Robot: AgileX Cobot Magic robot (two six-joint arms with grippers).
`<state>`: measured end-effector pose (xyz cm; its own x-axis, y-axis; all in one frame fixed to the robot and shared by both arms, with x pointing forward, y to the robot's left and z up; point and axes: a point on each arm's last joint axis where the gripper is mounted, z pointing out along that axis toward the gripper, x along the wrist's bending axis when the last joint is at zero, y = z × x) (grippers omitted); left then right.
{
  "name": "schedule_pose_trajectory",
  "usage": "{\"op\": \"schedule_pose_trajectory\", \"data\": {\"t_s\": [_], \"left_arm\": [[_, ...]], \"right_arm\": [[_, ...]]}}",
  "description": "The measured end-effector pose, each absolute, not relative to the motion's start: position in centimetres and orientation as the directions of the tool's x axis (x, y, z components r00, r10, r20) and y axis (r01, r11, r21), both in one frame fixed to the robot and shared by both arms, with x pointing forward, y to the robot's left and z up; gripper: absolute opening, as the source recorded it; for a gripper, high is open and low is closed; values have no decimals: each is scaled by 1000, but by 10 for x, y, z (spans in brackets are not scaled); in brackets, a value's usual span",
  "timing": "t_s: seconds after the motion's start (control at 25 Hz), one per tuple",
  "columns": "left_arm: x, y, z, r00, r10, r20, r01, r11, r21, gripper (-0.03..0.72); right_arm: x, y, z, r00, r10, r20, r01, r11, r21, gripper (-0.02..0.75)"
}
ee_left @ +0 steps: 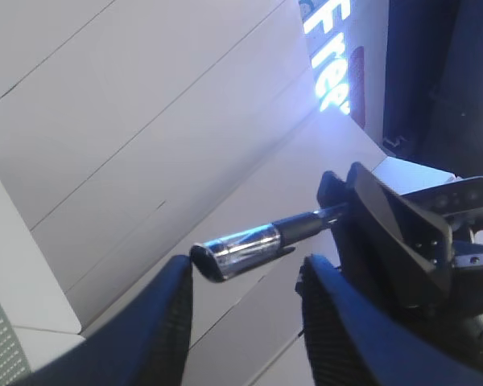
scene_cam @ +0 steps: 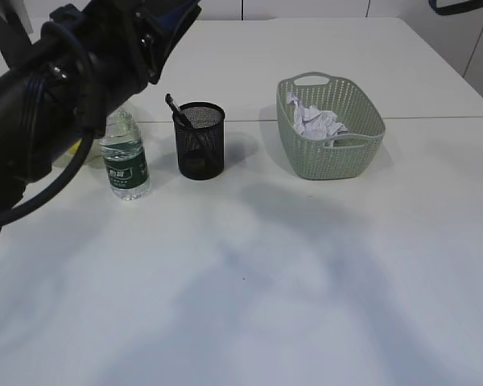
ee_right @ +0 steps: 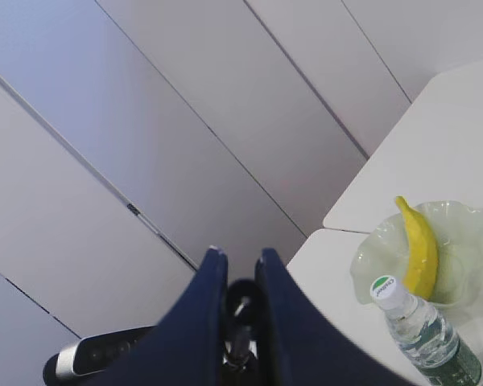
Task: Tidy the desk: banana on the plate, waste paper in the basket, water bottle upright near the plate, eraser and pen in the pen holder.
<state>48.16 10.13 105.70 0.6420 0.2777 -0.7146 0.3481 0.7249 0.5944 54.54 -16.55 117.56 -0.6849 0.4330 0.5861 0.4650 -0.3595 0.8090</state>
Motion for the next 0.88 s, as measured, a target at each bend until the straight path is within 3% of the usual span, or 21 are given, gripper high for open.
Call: {"op": "schedule_pose_trajectory", "data": {"t_s": [0.88], "left_arm": [[492,99,1074,610,178,-773,367,801,473,319]], "right_arm": [[540,-151,1176,-704,392,592,483,-346,804,46]]}}
